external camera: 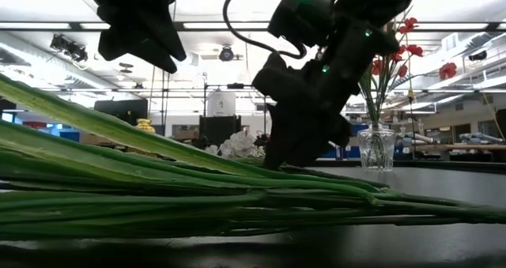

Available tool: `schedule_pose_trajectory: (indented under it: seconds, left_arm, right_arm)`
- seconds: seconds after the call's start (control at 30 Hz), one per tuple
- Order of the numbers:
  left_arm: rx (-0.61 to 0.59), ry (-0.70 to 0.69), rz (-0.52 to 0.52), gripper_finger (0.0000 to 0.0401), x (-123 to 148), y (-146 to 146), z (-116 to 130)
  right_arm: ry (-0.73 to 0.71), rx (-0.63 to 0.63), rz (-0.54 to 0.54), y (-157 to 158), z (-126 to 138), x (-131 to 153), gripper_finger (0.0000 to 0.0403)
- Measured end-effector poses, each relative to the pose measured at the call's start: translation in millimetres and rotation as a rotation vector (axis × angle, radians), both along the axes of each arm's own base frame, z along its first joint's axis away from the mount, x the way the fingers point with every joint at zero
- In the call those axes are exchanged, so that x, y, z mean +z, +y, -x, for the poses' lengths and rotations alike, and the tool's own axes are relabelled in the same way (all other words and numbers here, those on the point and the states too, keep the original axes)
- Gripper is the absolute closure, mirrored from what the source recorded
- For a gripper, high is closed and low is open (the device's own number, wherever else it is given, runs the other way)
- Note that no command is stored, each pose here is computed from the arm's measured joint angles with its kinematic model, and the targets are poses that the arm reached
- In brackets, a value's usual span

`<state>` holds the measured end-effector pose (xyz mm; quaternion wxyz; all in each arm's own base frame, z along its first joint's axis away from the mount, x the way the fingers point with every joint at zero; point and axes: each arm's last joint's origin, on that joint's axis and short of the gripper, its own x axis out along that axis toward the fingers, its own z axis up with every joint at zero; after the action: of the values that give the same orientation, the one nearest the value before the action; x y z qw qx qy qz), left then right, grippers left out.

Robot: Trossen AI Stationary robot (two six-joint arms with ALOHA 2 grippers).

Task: Sort flowers into vase by color
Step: Put the top white flower into the yellow vase

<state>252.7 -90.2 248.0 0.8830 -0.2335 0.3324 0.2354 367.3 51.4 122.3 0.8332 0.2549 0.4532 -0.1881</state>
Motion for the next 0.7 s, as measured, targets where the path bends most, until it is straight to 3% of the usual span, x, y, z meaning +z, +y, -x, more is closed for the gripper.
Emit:
schedule_pose_trajectory:
  seconds: [0.13, 0.37, 0.57, 0.7]
  left_arm:
    - [-0.025, 0.022, 0.018, 0.0246, -1, -2, 2]
    - [-0.023, 0.004, 0.055, 0.0246, 0, 2, -3]
    - [0.028, -0.073, 0.08, 0.0246, 8, 15, -10]
    - [0.058, -0.123, 0.088, 0.0243, 20, 27, -5]
  right_arm:
    - [0.006, -0.03, -0.012, 0, 0, -5, 0.0222]
    - [-0.084, -0.042, -0.03, -2, 0, 18, 0.0381]
    - [-0.267, -0.181, -0.041, -29, -6, 51, 0.0365]
    - [-0.437, -0.297, -0.019, -47, -4, 84, 0.0381]
